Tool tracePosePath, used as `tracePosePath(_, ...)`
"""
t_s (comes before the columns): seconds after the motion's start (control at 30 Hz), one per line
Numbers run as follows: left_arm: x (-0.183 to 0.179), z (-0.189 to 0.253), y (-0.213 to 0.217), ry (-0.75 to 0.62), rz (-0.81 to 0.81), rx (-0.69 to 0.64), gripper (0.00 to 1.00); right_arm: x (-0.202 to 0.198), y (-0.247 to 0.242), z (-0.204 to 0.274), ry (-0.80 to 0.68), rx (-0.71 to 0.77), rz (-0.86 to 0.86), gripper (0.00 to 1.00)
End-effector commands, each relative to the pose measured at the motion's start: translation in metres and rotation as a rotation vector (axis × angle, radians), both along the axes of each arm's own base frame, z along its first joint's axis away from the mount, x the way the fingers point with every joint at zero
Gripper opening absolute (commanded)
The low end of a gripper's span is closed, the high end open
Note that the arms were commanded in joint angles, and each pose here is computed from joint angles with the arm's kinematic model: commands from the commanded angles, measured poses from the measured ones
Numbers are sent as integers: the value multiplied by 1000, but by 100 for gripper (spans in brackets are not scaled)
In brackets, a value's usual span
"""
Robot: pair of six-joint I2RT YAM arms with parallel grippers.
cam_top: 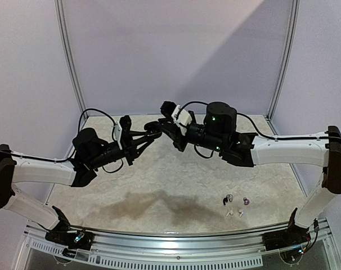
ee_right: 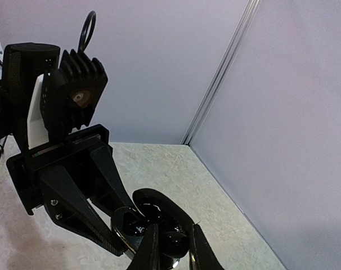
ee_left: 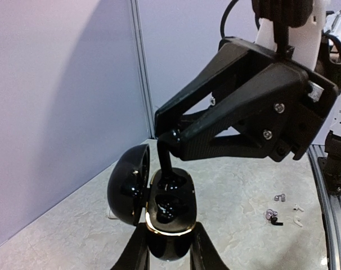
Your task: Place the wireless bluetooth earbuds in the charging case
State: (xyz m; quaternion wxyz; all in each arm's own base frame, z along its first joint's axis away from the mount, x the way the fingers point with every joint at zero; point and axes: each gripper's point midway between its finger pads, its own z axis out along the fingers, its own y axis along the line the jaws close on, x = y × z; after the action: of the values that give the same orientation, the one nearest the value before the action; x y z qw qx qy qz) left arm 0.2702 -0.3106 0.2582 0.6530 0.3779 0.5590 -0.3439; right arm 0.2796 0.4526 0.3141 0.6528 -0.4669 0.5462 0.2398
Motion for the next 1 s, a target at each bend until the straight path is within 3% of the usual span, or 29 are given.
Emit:
tracePosePath(0.0, -8, 11, -3, -26, -22, -31, 0, 10, 3, -9, 1, -37, -27, 0)
tracePosePath(0.63, -8, 10, -1, -20, -15, -35, 0, 19, 7, -21, -49, -128, -52, 0)
tracePosePath(0.97, -8, 10, 0, -22, -13, -35, 0, 17, 13, -33, -28, -180, -26, 14)
